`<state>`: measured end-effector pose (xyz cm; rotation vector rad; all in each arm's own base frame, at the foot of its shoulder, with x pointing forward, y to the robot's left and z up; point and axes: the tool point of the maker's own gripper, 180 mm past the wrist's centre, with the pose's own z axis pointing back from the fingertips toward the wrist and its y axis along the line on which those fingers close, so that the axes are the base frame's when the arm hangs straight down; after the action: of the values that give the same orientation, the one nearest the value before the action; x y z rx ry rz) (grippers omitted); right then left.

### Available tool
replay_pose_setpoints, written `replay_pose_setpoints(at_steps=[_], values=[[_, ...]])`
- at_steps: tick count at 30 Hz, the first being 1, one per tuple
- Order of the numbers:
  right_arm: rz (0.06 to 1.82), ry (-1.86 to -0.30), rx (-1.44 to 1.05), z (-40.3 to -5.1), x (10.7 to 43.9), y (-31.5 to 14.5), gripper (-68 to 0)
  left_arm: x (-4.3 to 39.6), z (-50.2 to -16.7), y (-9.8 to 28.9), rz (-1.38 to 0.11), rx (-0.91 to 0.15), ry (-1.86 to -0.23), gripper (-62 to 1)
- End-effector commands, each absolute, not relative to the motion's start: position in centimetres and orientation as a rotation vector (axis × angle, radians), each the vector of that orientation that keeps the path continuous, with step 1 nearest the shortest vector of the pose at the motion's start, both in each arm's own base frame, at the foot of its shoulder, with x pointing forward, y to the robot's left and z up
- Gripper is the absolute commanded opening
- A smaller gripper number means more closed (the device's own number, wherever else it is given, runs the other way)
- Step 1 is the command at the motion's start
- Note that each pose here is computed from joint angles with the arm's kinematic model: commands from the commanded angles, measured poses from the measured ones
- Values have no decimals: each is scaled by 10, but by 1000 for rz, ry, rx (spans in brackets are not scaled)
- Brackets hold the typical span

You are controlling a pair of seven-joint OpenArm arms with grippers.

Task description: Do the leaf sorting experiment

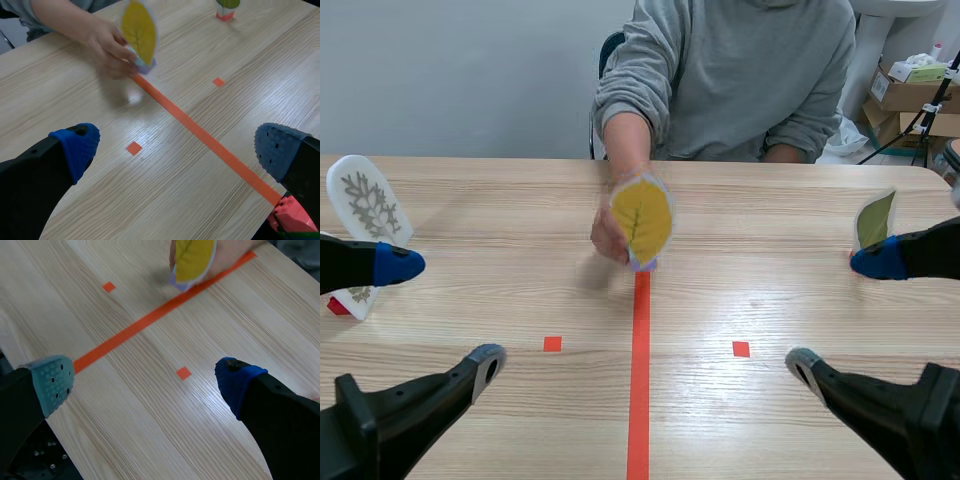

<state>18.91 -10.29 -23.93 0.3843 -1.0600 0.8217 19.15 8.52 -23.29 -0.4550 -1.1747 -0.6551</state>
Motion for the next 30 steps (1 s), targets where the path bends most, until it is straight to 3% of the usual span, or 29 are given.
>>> replay_pose_setpoints(at_steps=[1,8,30], values=[[806,-1046,395,-246,189,-106,-97,194,-223,83,-647,-470,-1211,14],[715,-1057,434,-259,190,-119,-97,194,-224,83,-656,-468,-1209,14],[717,-1038,424,-262,190,-120,-97,194,-223,83,-655,-468,-1212,14]])
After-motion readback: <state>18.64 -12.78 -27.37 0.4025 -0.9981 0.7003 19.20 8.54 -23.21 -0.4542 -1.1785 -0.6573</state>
